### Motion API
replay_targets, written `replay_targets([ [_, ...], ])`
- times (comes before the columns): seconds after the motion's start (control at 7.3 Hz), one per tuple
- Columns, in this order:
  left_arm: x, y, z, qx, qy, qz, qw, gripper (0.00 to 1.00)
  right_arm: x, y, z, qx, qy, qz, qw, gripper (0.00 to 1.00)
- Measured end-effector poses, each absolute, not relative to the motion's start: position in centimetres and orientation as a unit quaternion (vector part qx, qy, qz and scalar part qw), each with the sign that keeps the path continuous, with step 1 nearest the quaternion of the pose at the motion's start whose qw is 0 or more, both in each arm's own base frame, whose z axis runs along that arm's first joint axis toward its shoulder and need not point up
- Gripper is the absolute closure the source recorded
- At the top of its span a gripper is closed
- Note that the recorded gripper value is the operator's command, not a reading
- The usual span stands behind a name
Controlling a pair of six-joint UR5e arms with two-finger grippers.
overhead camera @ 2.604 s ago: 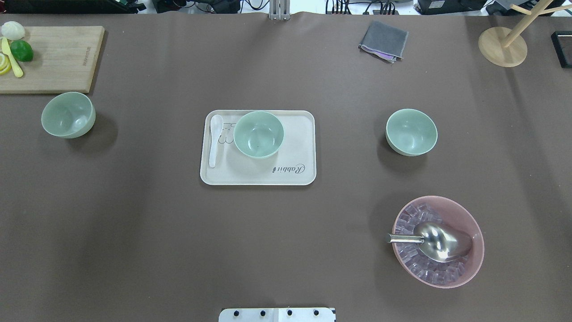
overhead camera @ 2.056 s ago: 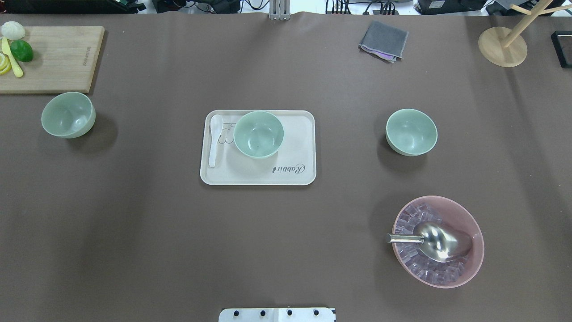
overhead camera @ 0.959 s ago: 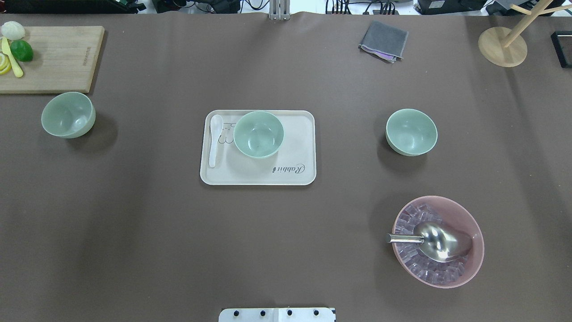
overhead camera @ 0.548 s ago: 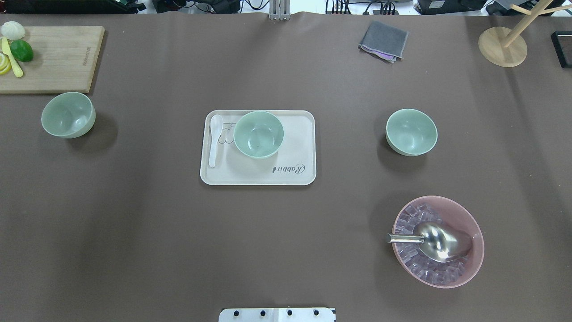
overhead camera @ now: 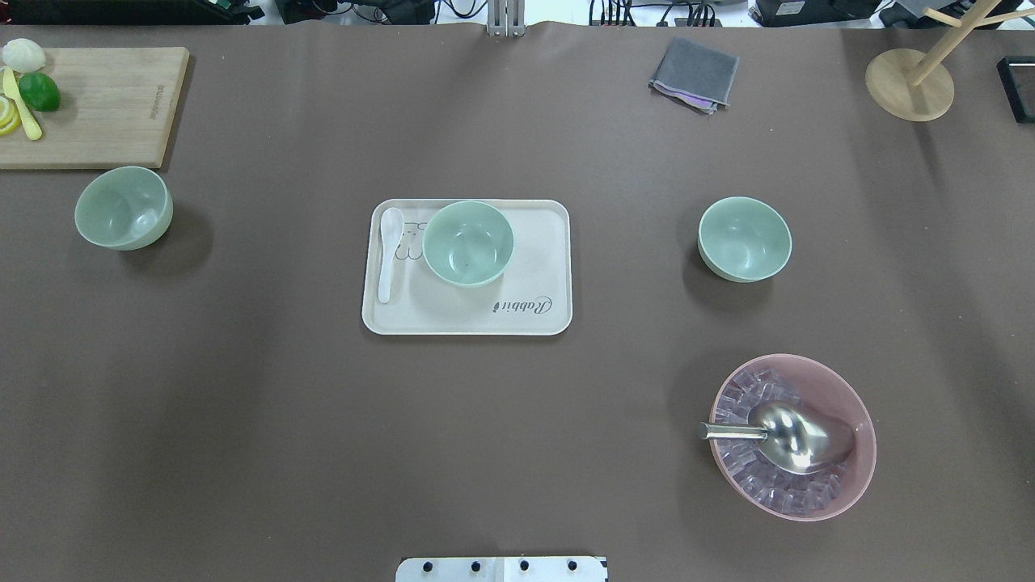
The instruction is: Stack green bowls together
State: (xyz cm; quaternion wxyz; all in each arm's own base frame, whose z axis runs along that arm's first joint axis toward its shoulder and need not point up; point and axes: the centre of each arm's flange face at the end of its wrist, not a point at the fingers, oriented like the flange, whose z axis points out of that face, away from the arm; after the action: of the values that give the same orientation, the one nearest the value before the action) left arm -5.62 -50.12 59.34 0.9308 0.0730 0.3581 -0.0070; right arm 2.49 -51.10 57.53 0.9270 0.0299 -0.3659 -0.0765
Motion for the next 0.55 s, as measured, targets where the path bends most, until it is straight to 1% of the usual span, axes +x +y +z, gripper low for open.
replay_targets([
  [0.14,-5.0,-51.2,58.9,0.074,0.361,-0.012,0.929,0.02,1.5,-52.5,56.1,0.026,-0.373,-0.054,0.926,0.00],
  [0.27,-3.2,-52.8,58.0,0.068,0.366,-0.024,0.928,0.02,0.3,-53.4,54.9,0.027,-0.383,-0.051,0.922,0.00],
  [0.55,1.4,-54.7,58.1,0.070,0.375,-0.019,0.924,0.02,-4.4,-55.1,53.9,0.032,-0.397,-0.085,0.913,0.00],
])
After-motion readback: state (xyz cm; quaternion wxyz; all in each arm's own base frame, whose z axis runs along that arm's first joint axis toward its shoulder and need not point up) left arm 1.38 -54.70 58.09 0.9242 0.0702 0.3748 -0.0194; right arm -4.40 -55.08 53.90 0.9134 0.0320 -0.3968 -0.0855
